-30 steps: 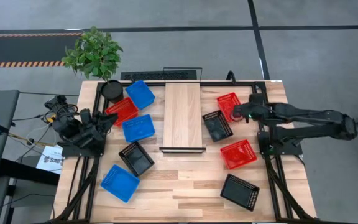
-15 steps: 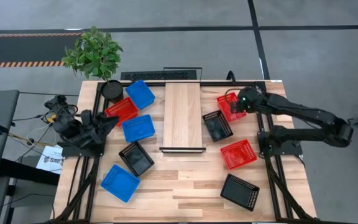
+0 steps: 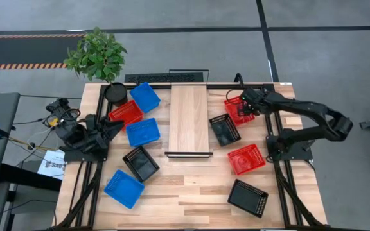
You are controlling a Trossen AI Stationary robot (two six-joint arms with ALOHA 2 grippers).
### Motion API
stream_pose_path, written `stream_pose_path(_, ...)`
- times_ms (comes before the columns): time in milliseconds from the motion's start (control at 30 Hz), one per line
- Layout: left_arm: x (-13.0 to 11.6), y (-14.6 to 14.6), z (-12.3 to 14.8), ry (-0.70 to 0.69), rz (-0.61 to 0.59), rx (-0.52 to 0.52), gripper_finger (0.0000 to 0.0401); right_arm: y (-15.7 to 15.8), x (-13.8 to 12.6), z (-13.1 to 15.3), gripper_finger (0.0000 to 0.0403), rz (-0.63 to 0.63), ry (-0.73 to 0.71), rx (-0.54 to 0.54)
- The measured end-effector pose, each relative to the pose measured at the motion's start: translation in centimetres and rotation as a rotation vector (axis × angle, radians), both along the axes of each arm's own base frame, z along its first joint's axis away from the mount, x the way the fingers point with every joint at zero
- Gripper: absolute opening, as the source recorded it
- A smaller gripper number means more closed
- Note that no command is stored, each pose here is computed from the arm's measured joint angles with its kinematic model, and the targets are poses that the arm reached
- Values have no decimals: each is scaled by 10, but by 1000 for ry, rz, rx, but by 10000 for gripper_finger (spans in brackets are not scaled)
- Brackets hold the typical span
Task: Stack baskets on shelf by color
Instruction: Put the top right red bin on the shelf
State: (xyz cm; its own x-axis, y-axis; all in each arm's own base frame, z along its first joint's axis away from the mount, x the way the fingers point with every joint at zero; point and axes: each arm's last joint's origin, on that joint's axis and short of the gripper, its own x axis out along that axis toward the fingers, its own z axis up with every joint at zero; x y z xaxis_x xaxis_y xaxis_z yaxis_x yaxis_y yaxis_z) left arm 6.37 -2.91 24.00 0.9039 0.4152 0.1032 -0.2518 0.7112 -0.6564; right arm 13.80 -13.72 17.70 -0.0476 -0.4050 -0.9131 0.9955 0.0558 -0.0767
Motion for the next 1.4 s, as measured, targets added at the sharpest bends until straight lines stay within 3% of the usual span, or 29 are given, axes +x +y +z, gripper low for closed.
stream_pose_path(100,0,0,-1,5,3,5,167,-2,2,-8,244,0,18,44)
stream_pose_path(200,0,0,-1,6,4,4,167,-4,4,-15,208,0,46,73)
stream_pose_path(500,0,0,-1,5,4,4,167,-6,7,-24,18,-3,76,106)
stream_pose_path(700,0,0,-1,5,3,4,167,-6,0,-7,9,-30,25,60)
stream_pose_path(900,0,0,-1,6,3,5,167,-6,1,41,7,-22,-71,-70)
stream_pose_path(1200,0,0,-2,22,7,21,167,6,38,116,5,245,-215,-237)
stream_pose_path(1400,0,0,-3,26,8,25,167,9,81,130,5,478,-147,-254)
